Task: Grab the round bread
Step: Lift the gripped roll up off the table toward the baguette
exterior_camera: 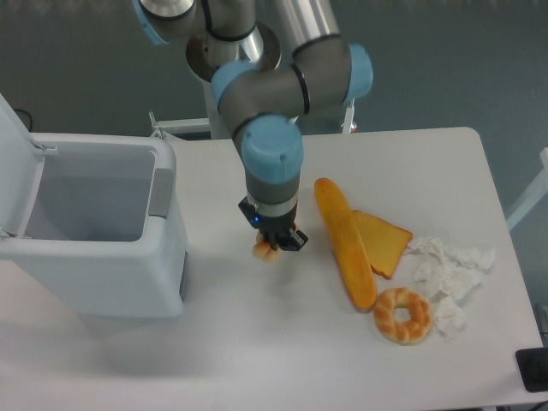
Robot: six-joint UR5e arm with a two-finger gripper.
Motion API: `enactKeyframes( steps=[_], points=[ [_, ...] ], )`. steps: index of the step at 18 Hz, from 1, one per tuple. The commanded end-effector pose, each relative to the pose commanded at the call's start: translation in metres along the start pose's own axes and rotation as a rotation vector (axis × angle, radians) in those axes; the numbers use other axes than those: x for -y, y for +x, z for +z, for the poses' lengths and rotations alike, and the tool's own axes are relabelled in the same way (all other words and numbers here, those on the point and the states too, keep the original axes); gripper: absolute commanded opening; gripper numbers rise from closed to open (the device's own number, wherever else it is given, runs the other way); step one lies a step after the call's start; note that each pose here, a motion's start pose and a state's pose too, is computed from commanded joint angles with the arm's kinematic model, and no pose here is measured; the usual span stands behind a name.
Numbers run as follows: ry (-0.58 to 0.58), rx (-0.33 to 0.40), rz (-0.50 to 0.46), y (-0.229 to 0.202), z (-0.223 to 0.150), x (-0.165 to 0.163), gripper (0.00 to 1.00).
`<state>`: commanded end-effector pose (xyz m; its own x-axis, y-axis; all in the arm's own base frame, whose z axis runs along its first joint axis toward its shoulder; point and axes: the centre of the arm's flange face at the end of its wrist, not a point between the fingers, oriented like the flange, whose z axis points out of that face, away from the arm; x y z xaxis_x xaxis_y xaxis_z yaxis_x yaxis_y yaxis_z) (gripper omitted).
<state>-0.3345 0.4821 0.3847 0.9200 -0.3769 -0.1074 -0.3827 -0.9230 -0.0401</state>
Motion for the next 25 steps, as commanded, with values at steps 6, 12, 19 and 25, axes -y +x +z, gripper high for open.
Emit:
enactKeyframes(
  steps=[6,12,19,25],
  points=[
    [0.053,-0.005,0.115,-0.008,-0.042,0.014,0.0],
    [0.095,-0.017,0.105,-0.015,-0.044,0.004,0.0],
    [0.121,-0.031,0.143,-0.031,-0.075,-0.031,0.0],
    [0.164,-0.022,0.133,-0.033,-0.085,-0.038,0.0]
  ],
)
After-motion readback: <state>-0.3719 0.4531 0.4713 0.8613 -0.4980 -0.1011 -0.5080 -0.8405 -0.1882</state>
